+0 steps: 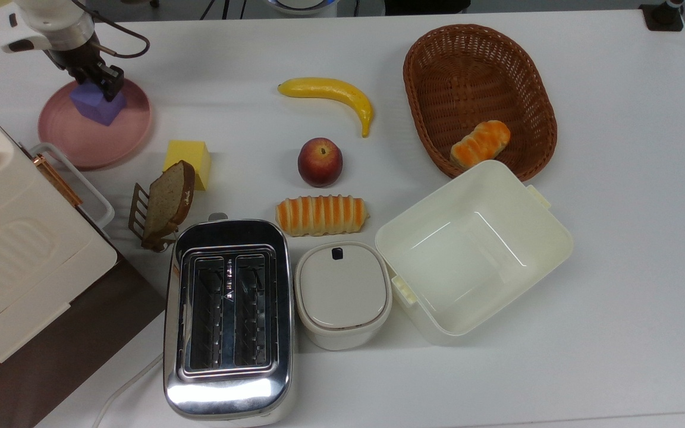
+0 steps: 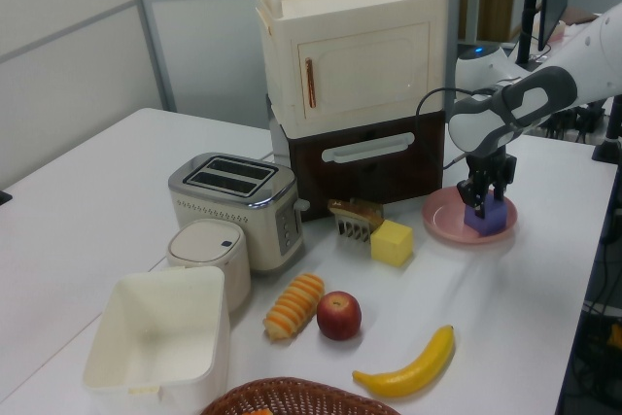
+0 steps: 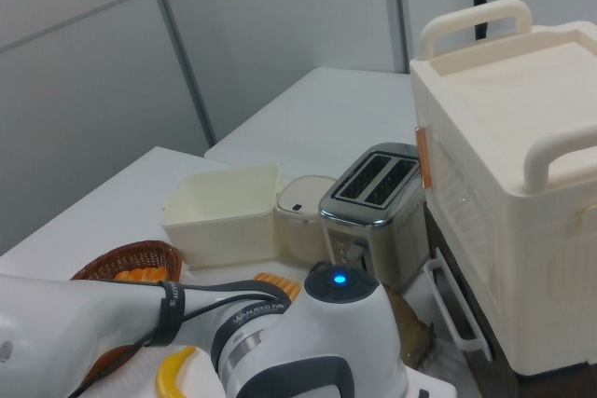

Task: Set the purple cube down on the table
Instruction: 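Close the gripper on the purple cube, then lift the purple cube off the plate and carry it beside the apple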

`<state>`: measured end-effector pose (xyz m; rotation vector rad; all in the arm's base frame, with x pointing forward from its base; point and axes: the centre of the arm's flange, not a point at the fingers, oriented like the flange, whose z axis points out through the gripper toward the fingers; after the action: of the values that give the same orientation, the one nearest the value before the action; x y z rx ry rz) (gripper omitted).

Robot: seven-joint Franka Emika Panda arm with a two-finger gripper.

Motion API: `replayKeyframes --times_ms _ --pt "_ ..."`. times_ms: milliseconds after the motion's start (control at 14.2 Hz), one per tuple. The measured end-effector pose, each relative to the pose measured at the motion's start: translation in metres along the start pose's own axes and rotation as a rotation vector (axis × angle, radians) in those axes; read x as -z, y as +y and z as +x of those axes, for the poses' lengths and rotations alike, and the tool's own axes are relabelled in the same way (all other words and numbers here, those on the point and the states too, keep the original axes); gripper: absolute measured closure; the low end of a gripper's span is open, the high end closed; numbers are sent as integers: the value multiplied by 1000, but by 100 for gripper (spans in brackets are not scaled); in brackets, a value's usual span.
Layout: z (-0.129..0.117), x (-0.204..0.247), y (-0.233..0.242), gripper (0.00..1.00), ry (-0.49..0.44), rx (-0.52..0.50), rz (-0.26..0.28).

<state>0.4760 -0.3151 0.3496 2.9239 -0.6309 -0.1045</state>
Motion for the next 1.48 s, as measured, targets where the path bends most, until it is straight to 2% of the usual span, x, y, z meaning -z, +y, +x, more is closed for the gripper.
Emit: replayKeyframes --times_ms 282,564,776,987,1481 --pt "2 9 -5 47 18 10 0" --pt "-2 68 -34 47 66 54 19" --pt "-13 115 -90 47 73 90 67" --pt "-17 123 -135 47 81 112 71" --pt "-30 124 -218 47 78 231 66"
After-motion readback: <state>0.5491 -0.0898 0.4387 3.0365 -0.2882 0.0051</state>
